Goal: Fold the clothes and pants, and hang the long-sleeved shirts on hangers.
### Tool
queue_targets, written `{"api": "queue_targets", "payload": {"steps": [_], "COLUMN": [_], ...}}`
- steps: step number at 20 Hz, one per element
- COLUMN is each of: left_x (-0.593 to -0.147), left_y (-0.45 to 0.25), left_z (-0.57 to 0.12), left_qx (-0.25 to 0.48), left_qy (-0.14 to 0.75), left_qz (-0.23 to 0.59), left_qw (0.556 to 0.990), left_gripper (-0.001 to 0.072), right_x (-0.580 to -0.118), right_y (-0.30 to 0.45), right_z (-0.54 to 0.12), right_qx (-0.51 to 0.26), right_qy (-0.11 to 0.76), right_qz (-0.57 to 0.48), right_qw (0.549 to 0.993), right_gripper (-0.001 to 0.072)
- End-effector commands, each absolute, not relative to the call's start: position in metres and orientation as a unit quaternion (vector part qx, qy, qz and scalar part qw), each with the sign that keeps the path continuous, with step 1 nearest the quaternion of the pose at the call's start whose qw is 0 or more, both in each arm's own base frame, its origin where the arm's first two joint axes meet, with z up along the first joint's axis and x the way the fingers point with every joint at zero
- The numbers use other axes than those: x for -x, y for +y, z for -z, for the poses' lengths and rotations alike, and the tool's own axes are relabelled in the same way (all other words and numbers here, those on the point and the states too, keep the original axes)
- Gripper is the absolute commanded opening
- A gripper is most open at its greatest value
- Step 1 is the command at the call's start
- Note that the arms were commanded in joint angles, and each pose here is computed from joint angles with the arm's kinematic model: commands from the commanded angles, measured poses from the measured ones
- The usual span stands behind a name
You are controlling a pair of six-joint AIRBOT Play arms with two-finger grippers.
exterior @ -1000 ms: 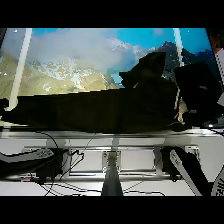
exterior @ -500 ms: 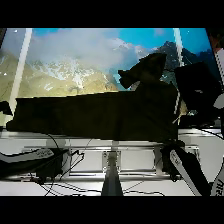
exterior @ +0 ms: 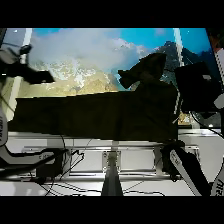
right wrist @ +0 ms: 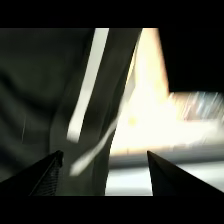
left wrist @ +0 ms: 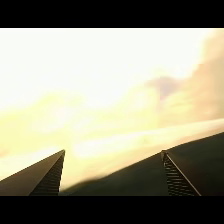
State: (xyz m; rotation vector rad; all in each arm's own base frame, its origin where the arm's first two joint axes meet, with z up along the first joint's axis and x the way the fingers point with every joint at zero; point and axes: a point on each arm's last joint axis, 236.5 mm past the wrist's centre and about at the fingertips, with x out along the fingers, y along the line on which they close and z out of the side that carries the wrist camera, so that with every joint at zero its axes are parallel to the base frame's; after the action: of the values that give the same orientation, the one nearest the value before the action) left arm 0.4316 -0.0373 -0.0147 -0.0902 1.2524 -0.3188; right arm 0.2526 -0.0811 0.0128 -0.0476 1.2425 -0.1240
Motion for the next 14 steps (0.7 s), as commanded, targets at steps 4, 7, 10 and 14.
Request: {"api": "queue_targets", "payload": {"steps": [4,7,10,14], "left_x": [-0.459,-0.440,-0.443,-0.486], "left_y": [-0.305,-0.378,-0.414,-0.413], "left_z": [0.029,0.051,0.064,0.057], "left_qx": [0.108,0.125,0.154,0.158], "left_qy": [0.478,0.508,0.522,0.466], "left_qz": [0.275,0.325,0.347,0.336], "left_qw": [0.827,0.788,0.764,0.803], "left_gripper": [0.0526,0.0623,0.0624,0.0624], "right_x": [-0.305,-0.310,-0.312,-0.314], "right_y": [-0.095,-0.096,-0.097,-0.098], "right_z": [-0.041,-0.044,-0.046,-0.048], "right_qx": [0.044,0.047,0.048,0.049], "right_qy": [0.474,0.463,0.458,0.452], "right_qz": [0.078,0.080,0.081,0.082], "right_qw": [0.876,0.881,0.884,0.887], "right_gripper": [0.0604,0.0605,0.0604,0.0604]}}
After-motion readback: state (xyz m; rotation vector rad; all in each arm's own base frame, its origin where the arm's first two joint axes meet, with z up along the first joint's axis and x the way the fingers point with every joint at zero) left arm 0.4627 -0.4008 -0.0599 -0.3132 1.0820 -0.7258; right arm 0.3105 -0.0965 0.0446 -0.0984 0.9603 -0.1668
